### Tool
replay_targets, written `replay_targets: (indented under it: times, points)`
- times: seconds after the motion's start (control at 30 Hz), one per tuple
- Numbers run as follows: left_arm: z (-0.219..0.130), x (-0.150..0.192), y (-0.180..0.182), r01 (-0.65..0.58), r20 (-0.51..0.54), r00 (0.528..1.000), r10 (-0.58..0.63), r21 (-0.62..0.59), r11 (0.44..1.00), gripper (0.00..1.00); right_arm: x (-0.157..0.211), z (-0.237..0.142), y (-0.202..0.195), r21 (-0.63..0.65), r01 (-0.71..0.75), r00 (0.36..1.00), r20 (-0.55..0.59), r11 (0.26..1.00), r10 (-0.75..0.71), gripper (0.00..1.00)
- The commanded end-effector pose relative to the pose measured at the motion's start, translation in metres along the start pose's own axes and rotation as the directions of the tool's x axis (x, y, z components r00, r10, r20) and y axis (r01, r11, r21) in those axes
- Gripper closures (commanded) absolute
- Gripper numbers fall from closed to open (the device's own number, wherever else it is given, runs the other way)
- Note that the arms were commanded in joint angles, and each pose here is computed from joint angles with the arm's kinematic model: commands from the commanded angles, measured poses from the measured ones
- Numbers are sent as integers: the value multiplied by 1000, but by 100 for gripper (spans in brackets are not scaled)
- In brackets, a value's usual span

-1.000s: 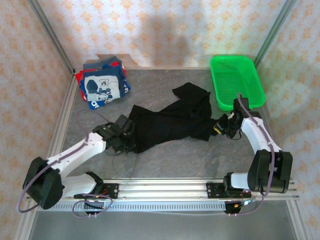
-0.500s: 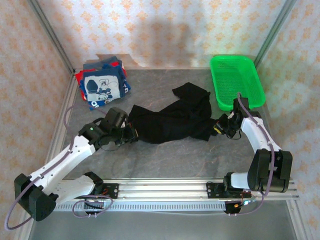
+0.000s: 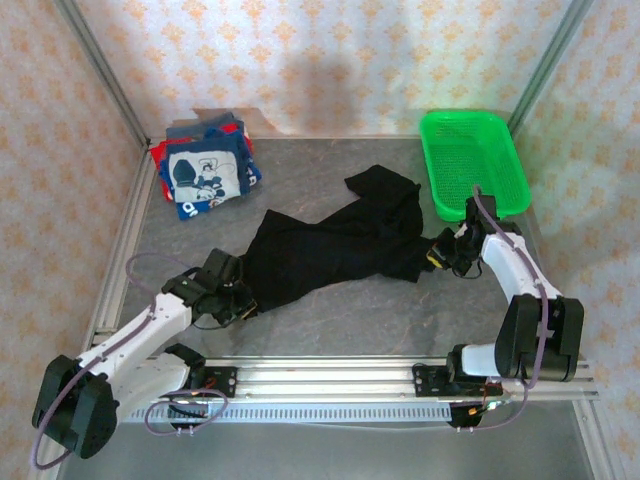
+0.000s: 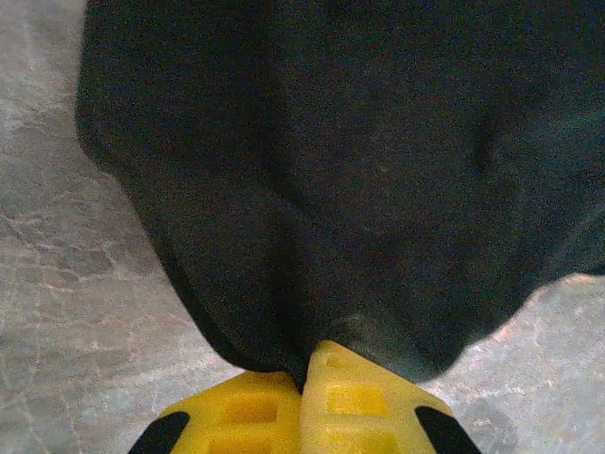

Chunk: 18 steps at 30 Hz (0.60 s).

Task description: Fold and stack the t-shirts

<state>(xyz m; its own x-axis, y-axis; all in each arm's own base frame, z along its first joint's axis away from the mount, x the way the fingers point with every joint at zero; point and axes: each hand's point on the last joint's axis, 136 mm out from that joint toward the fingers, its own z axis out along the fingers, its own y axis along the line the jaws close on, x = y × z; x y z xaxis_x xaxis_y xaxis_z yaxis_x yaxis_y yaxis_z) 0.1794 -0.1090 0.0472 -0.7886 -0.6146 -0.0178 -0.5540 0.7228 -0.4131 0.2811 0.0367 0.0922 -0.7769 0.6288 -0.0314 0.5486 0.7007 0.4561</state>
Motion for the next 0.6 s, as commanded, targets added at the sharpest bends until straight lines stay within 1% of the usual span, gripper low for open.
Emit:
replay_targets:
  times: [0.0,0.1,0.17,0.27,0.43,0.57]
  points:
    - [12,-7,-3,47,4,999,-48,39,998,96,-10,-4,7,-21,19,1000,25,1000,-18,100]
    - [14,-13,-9,51,13,999,-52,63,997,92,-10,-4,7,-21,20,1000,22,1000,-20,100]
    - [7,-17,-20,32,31,999,-36,101,994,84,-9,-4,7,-17,24,1000,20,1000,-24,100]
    - [0,-17,-24,22,40,999,-27,131,991,74,-9,-5,5,-5,36,999,20,999,-36,100]
    - [3,-2,-20,46,-16,999,-44,171,984,68,-8,-2,5,-6,35,999,13,999,-35,100]
    - [-5,4,-18,47,-18,999,-44,209,977,65,-10,0,6,-11,32,999,11,999,-31,100]
